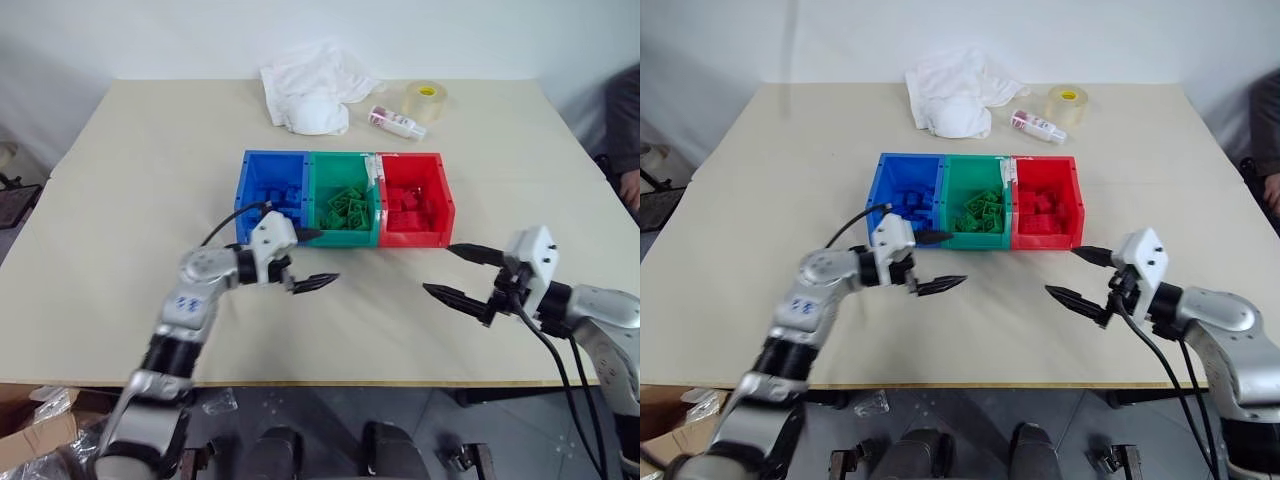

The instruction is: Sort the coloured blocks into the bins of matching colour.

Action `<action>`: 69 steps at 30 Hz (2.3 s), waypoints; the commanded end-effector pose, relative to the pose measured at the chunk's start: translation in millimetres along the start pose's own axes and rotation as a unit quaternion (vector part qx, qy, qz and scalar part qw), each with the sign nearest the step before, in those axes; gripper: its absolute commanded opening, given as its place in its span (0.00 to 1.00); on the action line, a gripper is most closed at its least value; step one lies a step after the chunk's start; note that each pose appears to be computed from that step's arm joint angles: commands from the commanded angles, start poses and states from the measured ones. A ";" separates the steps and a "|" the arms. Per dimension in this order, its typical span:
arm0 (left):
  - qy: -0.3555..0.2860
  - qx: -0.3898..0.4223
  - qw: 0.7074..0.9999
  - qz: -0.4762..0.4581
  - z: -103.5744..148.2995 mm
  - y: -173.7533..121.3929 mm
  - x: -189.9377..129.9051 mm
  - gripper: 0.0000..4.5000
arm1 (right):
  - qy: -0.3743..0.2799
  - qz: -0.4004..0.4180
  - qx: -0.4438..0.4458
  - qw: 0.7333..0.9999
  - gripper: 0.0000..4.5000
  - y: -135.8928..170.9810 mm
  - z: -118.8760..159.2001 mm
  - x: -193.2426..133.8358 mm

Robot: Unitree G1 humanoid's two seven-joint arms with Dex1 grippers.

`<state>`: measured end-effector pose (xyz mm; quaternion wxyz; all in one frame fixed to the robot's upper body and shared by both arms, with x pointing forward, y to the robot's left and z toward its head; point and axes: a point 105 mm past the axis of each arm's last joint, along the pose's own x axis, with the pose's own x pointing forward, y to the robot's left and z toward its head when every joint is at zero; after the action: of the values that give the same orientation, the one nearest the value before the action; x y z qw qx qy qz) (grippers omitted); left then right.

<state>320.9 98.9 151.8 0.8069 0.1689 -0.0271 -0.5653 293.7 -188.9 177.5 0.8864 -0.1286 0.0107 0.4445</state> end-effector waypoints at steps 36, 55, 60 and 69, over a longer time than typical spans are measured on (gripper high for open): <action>0.086 -0.062 0.977 0.184 -43.7 23.7 -70.7 1.00 | -0.022 0.063 -0.025 0.997 0.99 -3.5 7.5 19.1; 0.097 -0.083 0.979 0.159 -69.3 39.6 -45.4 0.23 | -0.019 0.029 -0.019 0.999 1.00 -2.1 1.4 9.7; 0.078 -0.074 0.987 0.121 -52.5 32.3 -42.1 0.10 | -0.020 0.024 -0.020 0.999 1.00 -2.8 1.0 8.3; 0.020 -0.009 0.997 0.077 32.6 57.2 -9.8 0.10 | -0.023 0.004 -0.020 1.000 1.00 -2.0 -0.4 1.9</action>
<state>359.1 126.5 186.9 0.8548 0.1606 -0.0002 -0.4934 299.5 -188.0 160.7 0.8806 -0.1250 0.0183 0.4568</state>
